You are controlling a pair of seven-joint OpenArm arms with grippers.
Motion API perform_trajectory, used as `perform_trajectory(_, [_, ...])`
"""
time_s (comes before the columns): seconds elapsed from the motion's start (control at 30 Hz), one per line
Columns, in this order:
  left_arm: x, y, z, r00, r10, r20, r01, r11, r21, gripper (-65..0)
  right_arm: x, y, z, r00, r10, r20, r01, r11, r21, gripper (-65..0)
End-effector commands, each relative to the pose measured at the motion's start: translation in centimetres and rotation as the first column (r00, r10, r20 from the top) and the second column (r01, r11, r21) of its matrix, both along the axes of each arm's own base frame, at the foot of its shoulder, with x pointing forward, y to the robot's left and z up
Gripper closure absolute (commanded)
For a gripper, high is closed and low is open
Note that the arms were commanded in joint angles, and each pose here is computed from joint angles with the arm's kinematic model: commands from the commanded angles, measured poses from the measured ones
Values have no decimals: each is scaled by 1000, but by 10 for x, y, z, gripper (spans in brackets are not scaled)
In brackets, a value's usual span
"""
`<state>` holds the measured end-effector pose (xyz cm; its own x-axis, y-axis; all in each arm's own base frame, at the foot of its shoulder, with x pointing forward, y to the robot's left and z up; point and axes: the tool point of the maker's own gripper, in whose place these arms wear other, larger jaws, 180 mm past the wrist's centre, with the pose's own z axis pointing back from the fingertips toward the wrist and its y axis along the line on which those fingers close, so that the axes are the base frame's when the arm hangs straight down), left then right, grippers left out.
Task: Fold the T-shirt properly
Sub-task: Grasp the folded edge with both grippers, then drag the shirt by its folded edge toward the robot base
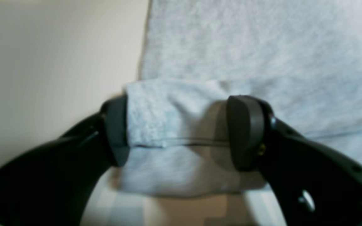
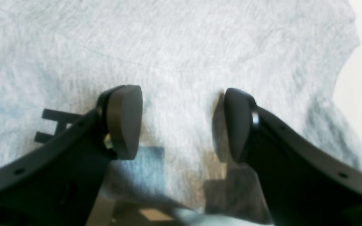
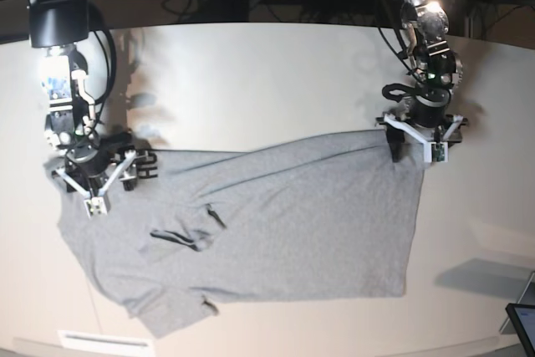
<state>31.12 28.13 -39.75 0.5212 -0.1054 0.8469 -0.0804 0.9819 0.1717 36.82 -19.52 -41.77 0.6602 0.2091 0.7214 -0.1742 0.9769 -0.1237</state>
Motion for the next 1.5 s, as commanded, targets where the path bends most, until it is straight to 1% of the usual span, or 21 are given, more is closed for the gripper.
perform_trajectory(0.0, [1,11,10,1000,5,10,-5,999,44,-433,-15,-9,-12,997,-6,-75,3,999,-44,-387])
perform_trajectory(0.13, [-8,22,17,1000,-9,1,9,995,95,-433,-30,-3,-12,997,11,-76,-14,999,-42,-386])
perform_trajectory(0.2, [-12,23,19,1000,-17,-3,18,994,106,-433,-38,0,-13,996,18,-84,-22,999,-42,-386])
perform_trajectory(0.3, [-20,22,15,1000,-22,-19,24,994,109,-433,-49,3,-14,993,24,-114,-30,999,-46,-386])
perform_trajectory(0.47, [-30,22,7,999,-23,-44,28,994,108,-433,-67,11,-10,992,44,-118,-50,998,-43,-386])
perform_trajectory(0.57, [-30,25,8,998,-27,-48,32,992,120,-433,-76,-2,-7,991,-3,-130,-3,999,-46,-386])
perform_trajectory(0.7, [-41,31,7,997,-36,-70,46,988,145,-433,-88,-11,-7,990,-44,-133,39,998,-40,-386])
perform_trajectory(0.97, [-63,25,24,995,-70,-68,82,979,188,-433,-109,-8,-2,990,-40,-132,36,999,-37,-386])
perform_trajectory(1.07, [-71,26,27,993,-87,-86,103,972,210,-433,-119,-6,-3,989,-34,-142,29,999,-37,-386])
perform_trajectory(1.27, [-95,31,16,985,-91,-148,122,968,219,-433,-141,-3,-10,983,-27,-180,21,999,-37,-386])
perform_trajectory(1.47, [-104,31,11,982,-90,-168,126,968,216,-433,-149,-3,-14,981,-27,-195,20,999,-37,-386])
